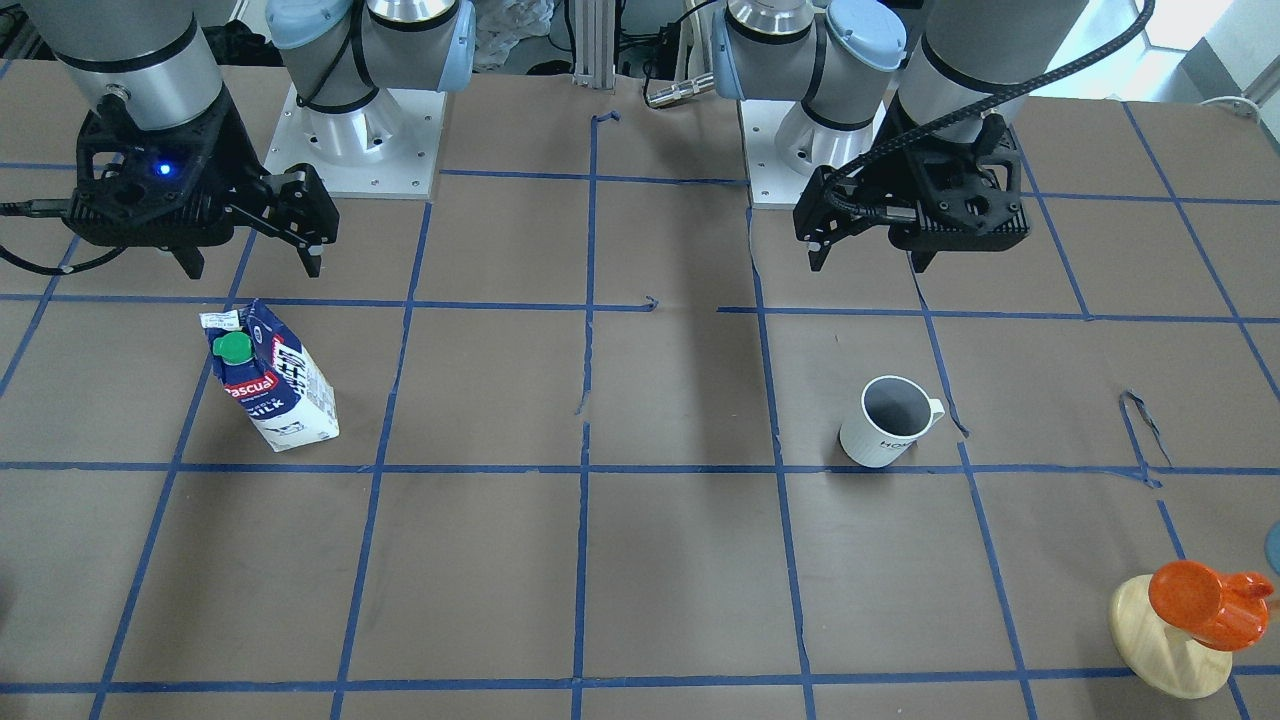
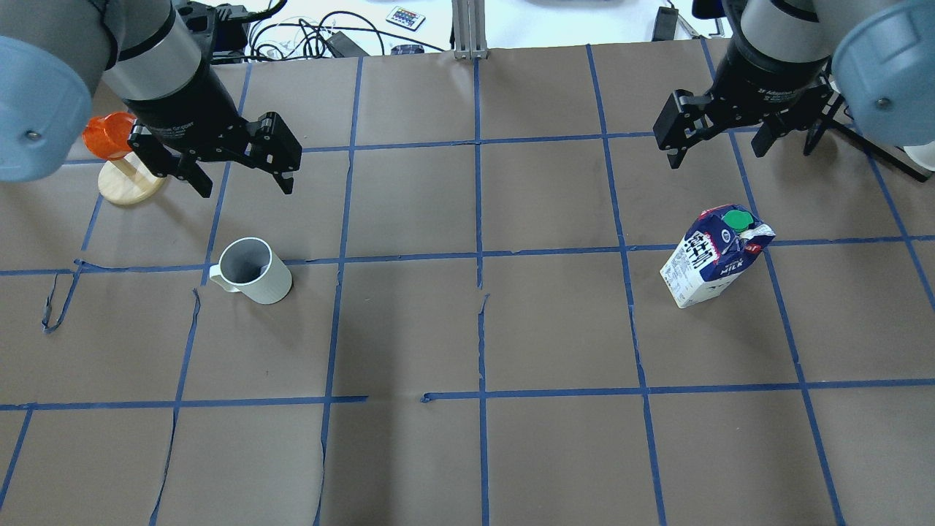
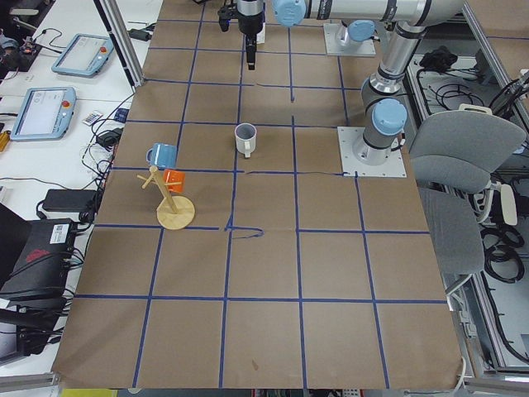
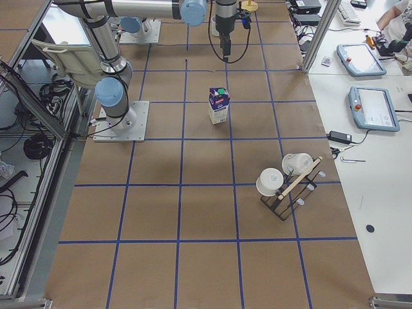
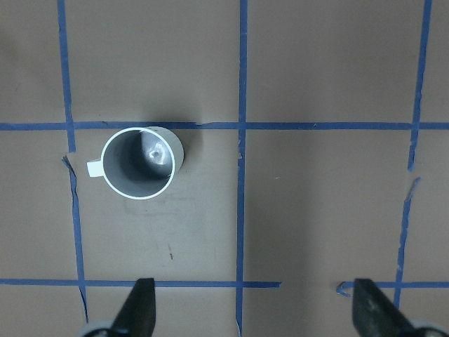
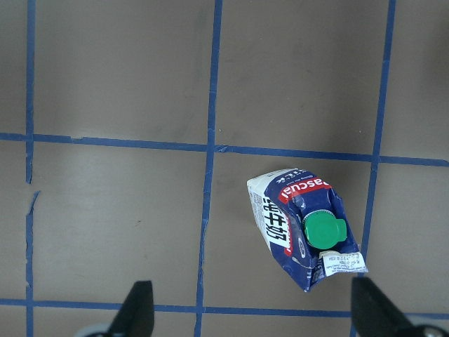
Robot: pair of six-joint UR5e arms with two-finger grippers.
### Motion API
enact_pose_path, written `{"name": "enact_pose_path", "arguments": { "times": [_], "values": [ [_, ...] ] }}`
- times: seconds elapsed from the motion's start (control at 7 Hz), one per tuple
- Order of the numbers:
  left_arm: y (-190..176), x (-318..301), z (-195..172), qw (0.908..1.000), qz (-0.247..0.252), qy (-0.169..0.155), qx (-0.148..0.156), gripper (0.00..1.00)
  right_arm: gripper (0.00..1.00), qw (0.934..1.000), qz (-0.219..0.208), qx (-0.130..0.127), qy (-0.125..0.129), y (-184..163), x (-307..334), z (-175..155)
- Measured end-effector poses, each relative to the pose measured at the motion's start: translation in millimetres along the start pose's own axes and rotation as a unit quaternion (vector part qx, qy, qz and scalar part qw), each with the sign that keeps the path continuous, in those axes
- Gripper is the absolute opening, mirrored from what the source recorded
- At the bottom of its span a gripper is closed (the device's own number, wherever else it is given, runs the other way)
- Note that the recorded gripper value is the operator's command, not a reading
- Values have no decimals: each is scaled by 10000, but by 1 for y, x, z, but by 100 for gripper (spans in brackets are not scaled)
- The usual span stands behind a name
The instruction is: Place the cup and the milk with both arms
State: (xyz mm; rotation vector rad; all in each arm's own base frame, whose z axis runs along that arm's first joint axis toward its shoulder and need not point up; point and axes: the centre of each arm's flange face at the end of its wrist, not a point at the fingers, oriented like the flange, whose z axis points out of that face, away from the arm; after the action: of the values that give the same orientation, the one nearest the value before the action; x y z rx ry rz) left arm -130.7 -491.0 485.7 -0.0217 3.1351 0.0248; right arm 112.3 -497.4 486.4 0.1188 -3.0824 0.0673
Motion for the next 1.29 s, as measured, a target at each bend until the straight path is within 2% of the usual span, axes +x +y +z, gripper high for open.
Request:
{"name": "enact_pose_path", "arguments": {
  "times": [1.29],
  "values": [
    [1, 0, 3, 10000, 3, -9, -25, 100, 100, 10000, 4, -28, 57, 0, 2, 2]
  ]
}}
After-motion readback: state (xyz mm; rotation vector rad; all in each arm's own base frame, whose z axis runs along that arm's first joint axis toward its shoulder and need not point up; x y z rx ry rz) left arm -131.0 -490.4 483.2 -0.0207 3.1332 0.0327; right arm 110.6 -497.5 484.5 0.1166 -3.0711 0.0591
